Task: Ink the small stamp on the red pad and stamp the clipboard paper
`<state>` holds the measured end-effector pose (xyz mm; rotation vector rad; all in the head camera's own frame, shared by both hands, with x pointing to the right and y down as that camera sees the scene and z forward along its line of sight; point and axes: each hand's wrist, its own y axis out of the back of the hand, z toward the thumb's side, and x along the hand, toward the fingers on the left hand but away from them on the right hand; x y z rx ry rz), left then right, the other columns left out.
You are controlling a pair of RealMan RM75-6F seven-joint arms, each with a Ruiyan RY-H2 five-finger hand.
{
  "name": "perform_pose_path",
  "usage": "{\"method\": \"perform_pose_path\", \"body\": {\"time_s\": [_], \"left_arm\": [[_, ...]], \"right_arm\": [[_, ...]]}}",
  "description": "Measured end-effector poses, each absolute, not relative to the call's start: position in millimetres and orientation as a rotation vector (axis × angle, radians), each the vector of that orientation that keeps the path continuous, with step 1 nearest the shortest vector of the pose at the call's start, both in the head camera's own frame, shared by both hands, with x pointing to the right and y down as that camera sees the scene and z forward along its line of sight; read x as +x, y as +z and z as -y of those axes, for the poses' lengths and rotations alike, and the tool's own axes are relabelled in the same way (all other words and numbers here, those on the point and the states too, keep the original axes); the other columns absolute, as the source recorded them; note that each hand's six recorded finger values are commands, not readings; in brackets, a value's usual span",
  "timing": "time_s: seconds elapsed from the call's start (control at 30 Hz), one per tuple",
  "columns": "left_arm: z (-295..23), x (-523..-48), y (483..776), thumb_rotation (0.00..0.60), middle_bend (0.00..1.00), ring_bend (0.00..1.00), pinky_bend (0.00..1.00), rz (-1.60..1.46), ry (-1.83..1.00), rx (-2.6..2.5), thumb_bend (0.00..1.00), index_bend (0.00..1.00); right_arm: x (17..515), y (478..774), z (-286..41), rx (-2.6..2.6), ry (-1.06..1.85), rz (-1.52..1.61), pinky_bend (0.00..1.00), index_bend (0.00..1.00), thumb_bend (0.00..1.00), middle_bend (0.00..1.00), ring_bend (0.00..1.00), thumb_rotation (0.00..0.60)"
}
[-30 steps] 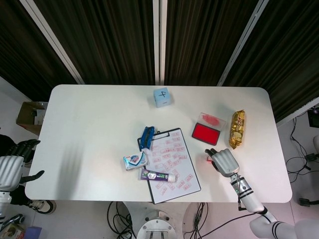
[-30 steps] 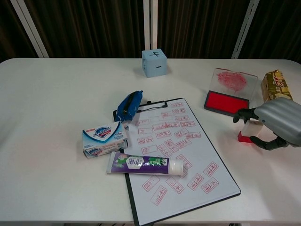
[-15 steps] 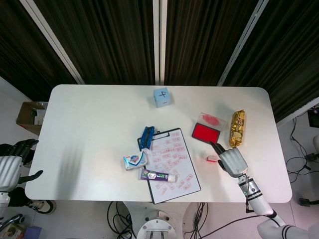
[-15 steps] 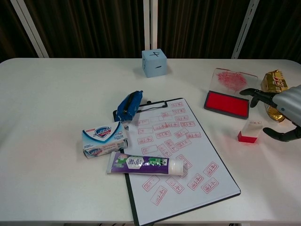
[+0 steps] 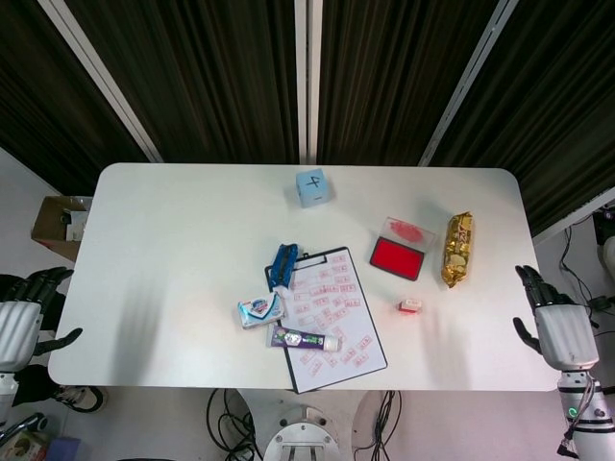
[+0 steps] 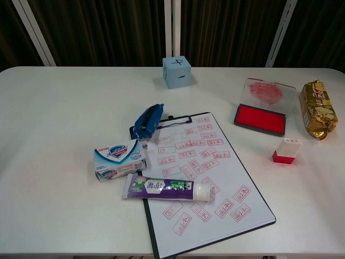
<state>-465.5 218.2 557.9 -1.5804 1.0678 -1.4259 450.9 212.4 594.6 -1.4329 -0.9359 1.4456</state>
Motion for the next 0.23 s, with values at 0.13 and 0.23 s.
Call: {"method": "perform_pose_path", "body": {"time_s": [0.13, 0.23], "left_arm": [[-217, -464, 557, 0.6, 0.17, 0.16, 0.25, -1.059, -1.424, -1.581, 0.0, 0.18], [-215, -464, 558, 0.6, 0.17, 0.16, 0.25, -1.052, -1.429, -1.577, 0.0, 0.18]], "right_arm": [[474, 590, -222, -1.354, 1.572, 1.043, 0.0, 0.0, 0.16, 0.0, 0.0, 0.6], [477, 589, -226, -1.338, 1.589, 1.078, 0.0, 0.0, 0.16, 0.0, 0.0, 0.6]]}}
